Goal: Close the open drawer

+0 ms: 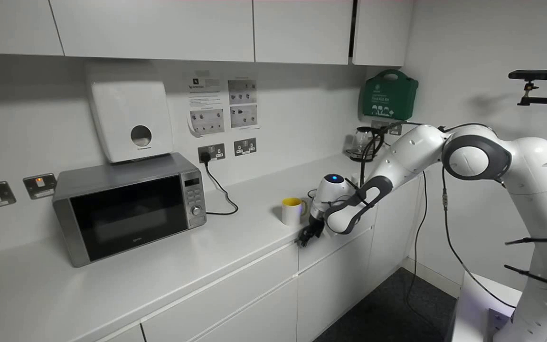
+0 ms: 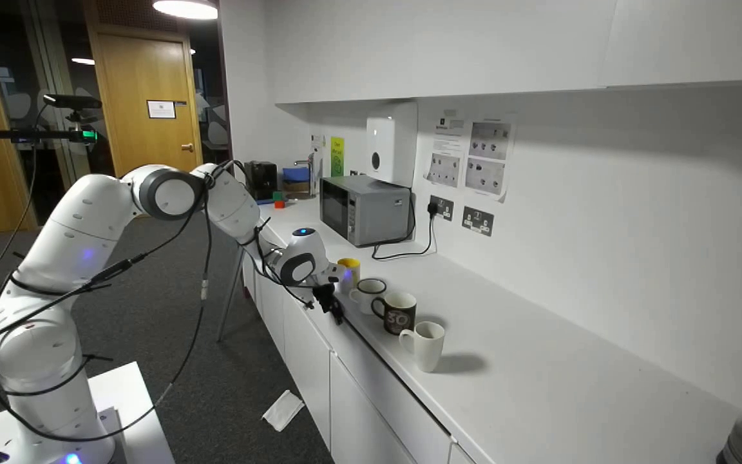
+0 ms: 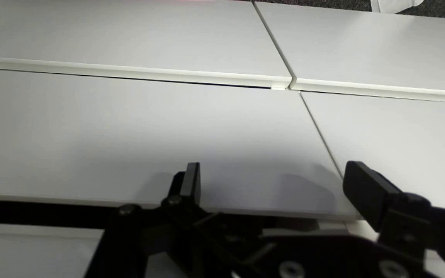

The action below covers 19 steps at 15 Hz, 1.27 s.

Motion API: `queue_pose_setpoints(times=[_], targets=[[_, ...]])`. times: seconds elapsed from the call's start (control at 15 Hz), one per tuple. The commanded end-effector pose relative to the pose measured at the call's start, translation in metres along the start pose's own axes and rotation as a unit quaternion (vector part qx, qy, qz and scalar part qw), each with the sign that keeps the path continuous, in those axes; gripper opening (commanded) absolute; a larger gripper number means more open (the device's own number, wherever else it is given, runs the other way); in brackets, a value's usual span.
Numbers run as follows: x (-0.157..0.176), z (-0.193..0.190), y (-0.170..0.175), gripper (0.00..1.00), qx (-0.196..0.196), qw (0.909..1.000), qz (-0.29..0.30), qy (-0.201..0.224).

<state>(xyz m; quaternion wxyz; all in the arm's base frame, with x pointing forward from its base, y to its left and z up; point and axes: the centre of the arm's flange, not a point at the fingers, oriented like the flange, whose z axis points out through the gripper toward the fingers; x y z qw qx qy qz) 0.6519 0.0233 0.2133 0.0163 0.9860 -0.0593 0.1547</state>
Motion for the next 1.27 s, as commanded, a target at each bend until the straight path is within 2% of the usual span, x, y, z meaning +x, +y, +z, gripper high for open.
queue_pose_setpoints(times=[0.0,0.6,0.87,1.07,1.13,1.2], targets=[[-0.024,-0.028,0.012,1.0,0.007,0.9998,-0.017,0.012],[-0.133,-0.103,0.036,1.0,-0.005,0.9992,-0.01,-0.039],[-0.178,-0.134,0.043,1.0,-0.015,0.9972,-0.036,-0.063],[-0.197,-0.152,0.042,1.0,-0.017,0.9946,-0.051,-0.089],[-0.178,-0.119,0.037,1.0,-0.016,0.9955,-0.041,-0.084],[-0.184,-0.127,0.037,1.0,-0.017,0.995,-0.043,-0.089]])
